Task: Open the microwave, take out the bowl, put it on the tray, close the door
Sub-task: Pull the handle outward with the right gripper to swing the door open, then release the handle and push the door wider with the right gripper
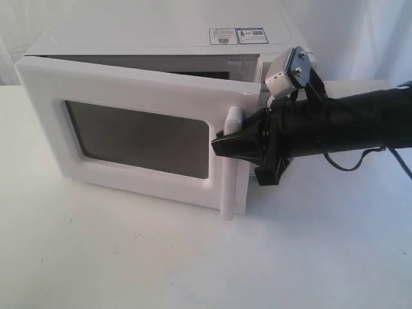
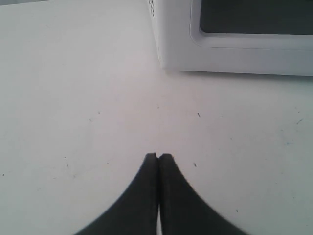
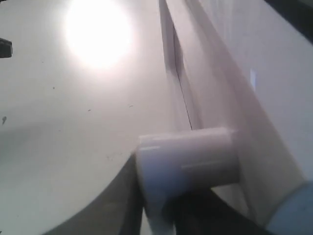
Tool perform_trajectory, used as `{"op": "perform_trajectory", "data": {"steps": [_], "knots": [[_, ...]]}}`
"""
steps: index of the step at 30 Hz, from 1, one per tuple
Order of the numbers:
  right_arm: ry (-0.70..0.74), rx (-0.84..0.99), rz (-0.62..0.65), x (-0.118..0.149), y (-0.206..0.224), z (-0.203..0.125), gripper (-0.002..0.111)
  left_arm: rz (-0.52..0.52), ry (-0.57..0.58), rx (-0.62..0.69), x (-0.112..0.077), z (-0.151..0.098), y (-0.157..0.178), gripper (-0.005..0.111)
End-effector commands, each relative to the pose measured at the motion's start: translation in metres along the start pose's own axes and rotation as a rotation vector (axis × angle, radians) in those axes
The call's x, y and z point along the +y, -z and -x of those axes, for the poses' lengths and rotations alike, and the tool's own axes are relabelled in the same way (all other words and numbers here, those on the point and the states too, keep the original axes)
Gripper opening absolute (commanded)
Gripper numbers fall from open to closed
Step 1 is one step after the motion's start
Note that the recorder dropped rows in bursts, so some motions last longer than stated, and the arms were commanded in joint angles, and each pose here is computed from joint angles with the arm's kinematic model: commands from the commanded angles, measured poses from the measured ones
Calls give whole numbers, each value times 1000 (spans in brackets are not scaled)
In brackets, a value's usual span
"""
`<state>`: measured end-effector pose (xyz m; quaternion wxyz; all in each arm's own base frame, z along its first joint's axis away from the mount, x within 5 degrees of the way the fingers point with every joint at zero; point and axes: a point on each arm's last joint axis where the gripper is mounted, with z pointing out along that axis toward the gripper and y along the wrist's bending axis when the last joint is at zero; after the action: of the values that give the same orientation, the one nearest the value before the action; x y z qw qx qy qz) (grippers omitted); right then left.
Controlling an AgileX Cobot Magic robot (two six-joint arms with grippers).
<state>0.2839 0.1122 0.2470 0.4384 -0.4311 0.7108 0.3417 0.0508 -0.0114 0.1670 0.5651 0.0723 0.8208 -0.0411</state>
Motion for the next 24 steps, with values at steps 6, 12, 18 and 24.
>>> {"op": "perform_trajectory", "data": {"steps": [6, 12, 18, 24], "knots": [[-15, -25, 59, 43, 19, 5, 66, -1, 4, 0, 0, -1, 0, 0], [11, -18, -65, 64, 40, 1, 54, -1, 4, 0, 0, -1, 0, 0], [-14, -64, -364, 83, 74, 2, 31, -1, 4, 0, 0, -1, 0, 0], [-79, -113, -702, 73, 99, -3, 6, -1, 4, 0, 0, -1, 0, 0]]}}
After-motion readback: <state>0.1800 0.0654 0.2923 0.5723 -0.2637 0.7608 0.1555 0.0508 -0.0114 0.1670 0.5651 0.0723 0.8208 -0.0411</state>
